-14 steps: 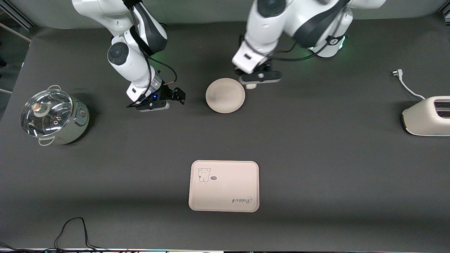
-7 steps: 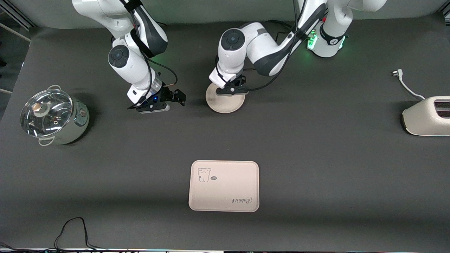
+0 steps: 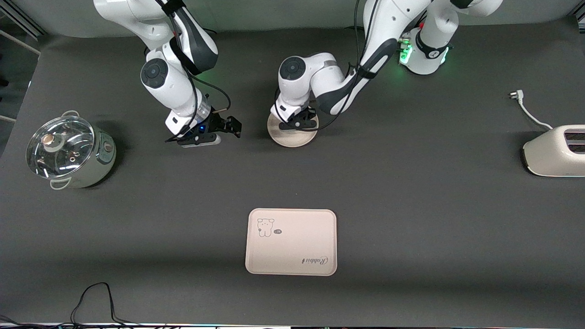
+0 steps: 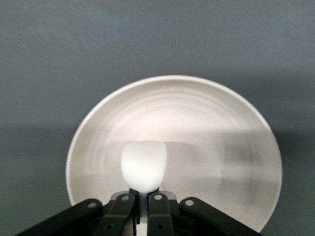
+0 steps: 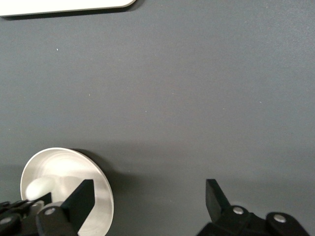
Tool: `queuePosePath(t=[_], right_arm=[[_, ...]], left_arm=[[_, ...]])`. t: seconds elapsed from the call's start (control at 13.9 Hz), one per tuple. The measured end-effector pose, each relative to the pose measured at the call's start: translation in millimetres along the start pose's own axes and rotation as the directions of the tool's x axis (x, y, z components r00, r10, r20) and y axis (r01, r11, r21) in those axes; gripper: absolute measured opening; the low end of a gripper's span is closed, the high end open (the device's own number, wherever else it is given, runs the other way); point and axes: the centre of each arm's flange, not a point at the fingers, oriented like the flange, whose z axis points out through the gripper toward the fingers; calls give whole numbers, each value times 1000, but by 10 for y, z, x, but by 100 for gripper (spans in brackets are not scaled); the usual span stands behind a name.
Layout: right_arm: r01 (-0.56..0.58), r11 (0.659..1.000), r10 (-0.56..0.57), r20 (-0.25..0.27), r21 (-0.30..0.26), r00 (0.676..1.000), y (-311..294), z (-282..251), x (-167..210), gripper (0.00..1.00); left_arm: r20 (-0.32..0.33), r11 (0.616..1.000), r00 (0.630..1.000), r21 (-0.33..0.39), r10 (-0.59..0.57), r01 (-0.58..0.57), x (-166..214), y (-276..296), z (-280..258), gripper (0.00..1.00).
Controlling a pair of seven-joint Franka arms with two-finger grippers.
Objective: Place bun in plate and plate on tray
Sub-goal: 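Lower the bun onto the plate and open the left gripper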
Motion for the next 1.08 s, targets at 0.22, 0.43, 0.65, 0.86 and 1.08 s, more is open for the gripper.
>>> queuePosePath(t=[0.22, 0.43, 0.65, 0.86, 1.08], right_arm=[[0, 1000, 0, 1, 0, 1000, 1, 5, -1, 100], [-4, 1000, 4, 8, -1, 1000, -15, 37, -14, 100], [-14, 1000, 14, 9, 5, 1000, -138, 101, -81, 100], [-14, 1000, 14, 11, 6, 1000, -158, 133, -92, 100], [-15, 1000, 15, 11, 7, 1000, -156, 148, -88, 100]], left_arm=[[3, 1000, 1000, -13, -15, 15, -49, 41, 60, 13], [2, 1000, 1000, -14, -20, 20, -54, 46, 61, 32], [0, 1000, 1000, -15, -25, 25, -42, 49, 53, 63], [-2, 999, 1000, -18, -28, 28, -30, 56, 39, 94], [-2, 999, 1000, -17, -30, 30, -26, 54, 40, 100]])
